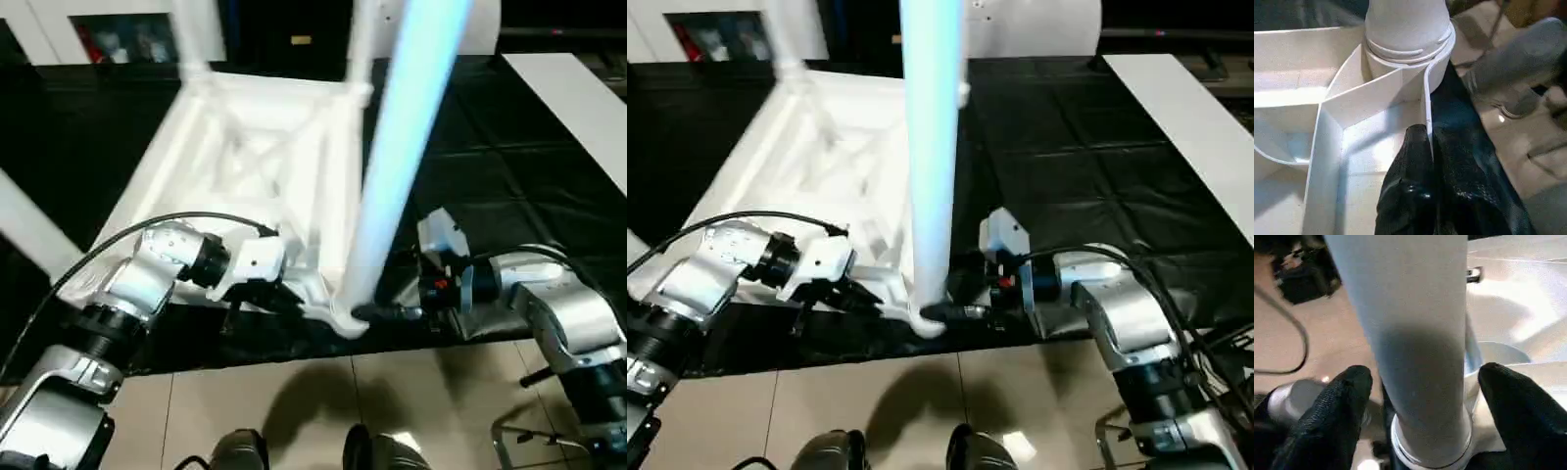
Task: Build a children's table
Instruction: Rotate leg to tighten
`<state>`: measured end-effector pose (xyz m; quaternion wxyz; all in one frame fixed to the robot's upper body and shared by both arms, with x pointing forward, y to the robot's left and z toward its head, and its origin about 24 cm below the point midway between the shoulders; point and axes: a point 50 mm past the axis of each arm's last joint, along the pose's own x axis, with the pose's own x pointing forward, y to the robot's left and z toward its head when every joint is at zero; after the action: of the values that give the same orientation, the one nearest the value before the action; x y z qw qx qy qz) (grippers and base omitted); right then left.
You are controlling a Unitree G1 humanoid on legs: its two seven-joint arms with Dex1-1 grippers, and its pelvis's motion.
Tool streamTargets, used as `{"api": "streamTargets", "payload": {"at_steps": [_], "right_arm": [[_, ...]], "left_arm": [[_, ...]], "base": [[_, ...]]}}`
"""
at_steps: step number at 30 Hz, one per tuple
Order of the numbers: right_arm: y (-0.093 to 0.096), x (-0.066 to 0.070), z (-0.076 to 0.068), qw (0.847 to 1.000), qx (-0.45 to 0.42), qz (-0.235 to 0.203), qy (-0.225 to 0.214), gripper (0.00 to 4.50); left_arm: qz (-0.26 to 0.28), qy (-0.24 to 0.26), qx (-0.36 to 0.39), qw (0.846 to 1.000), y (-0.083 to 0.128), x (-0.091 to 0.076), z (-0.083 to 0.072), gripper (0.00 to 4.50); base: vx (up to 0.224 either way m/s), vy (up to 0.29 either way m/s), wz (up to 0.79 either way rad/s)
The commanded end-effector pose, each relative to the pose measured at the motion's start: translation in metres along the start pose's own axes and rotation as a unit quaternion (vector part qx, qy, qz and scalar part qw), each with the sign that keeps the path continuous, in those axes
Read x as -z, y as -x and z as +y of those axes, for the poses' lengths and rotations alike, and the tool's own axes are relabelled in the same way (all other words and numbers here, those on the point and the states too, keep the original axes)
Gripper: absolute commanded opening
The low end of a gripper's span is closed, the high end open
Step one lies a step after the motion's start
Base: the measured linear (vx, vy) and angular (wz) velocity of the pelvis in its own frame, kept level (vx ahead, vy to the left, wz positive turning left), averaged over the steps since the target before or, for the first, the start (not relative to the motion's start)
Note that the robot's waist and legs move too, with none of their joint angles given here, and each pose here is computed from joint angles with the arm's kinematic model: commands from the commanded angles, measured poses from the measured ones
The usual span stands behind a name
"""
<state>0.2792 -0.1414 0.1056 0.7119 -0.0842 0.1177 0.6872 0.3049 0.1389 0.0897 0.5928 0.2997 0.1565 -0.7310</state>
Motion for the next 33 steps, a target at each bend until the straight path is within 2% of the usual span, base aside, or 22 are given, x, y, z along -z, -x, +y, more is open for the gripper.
{"api": "streamTargets", "payload": {"at_steps": [1,3,5,7,10,12,16,18,19,22,24,25,29,30,33], "right_arm": [[-0.002,-0.001,0.000,1.000,-0.019,0.010,0.010,3.44],[-0.004,0.000,-0.001,1.000,-0.024,0.012,0.010,3.16],[-0.006,0.000,-0.002,0.999,-0.033,0.013,0.010,3.12],[-0.007,0.001,-0.002,0.999,-0.038,0.014,0.010,2.75],[-0.008,0.001,-0.002,0.999,-0.050,0.017,0.012,2.66],[-0.009,0.001,-0.002,0.998,-0.054,0.016,0.012,2.38],[-0.009,0.000,-0.002,0.998,-0.057,0.014,0.011,2.25],[-0.010,0.000,-0.001,0.998,-0.057,0.004,0.001,2.11],[-0.011,-0.002,0.001,0.999,-0.042,-0.024,-0.017,2.06],[-0.016,-0.003,0.003,0.998,-0.010,-0.051,-0.045,2.04],[-0.023,-0.002,0.004,0.997,0.024,-0.057,-0.052,2.04],[-0.034,0.002,0.004,0.994,0.075,-0.052,-0.055,2.04],[-0.047,0.004,0.001,0.986,0.140,-0.050,-0.070,2.02],[-0.059,0.003,-0.001,0.977,0.184,-0.060,-0.093,2.01],[-0.077,-0.001,-0.007,0.958,0.247,-0.072,-0.127,2.00]], "left_arm": [[0.019,-0.020,0.063,0.998,-0.010,-0.001,-0.006,0.00],[0.020,-0.020,0.064,0.998,-0.010,-0.001,-0.006,0.00],[0.022,-0.021,0.066,0.997,-0.009,0.000,-0.005,0.00],[0.023,-0.022,0.067,0.997,-0.009,0.000,-0.005,0.00],[0.025,-0.023,0.068,0.997,-0.008,0.001,-0.005,0.00],[0.025,-0.022,0.068,0.997,-0.008,0.001,-0.005,0.00],[0.025,-0.020,0.063,0.997,-0.008,0.002,-0.004,0.00],[0.015,-0.007,0.053,0.998,-0.008,0.002,-0.003,0.00],[-0.008,0.014,0.026,1.000,-0.009,0.000,-0.001,0.00],[-0.024,0.034,-0.013,0.999,-0.012,-0.002,0.002,0.00],[-0.028,0.061,-0.052,0.996,-0.016,-0.002,0.005,0.00],[-0.036,0.086,-0.093,0.991,-0.022,-0.003,0.009,0.00],[-0.049,0.105,-0.122,0.986,-0.030,-0.008,0.011,0.00],[-0.056,0.122,-0.146,0.980,-0.036,-0.013,0.014,0.00],[-0.060,0.147,-0.202,0.966,-0.043,-0.021,0.024,0.00]], "base": [[0.000,0.000,0.00],[0.000,0.000,0.00],[0.000,0.000,0.00],[0.000,0.000,0.00],[0.000,0.000,0.00],[0.000,0.000,0.00],[0.000,0.000,0.00],[0.000,0.000,0.00],[0.000,0.000,0.00],[0.000,0.000,0.00],[0.000,0.000,0.00],[0.000,0.000,0.00],[0.000,0.000,0.00],[0.000,0.000,0.00],[0.000,0.000,0.00]]}}
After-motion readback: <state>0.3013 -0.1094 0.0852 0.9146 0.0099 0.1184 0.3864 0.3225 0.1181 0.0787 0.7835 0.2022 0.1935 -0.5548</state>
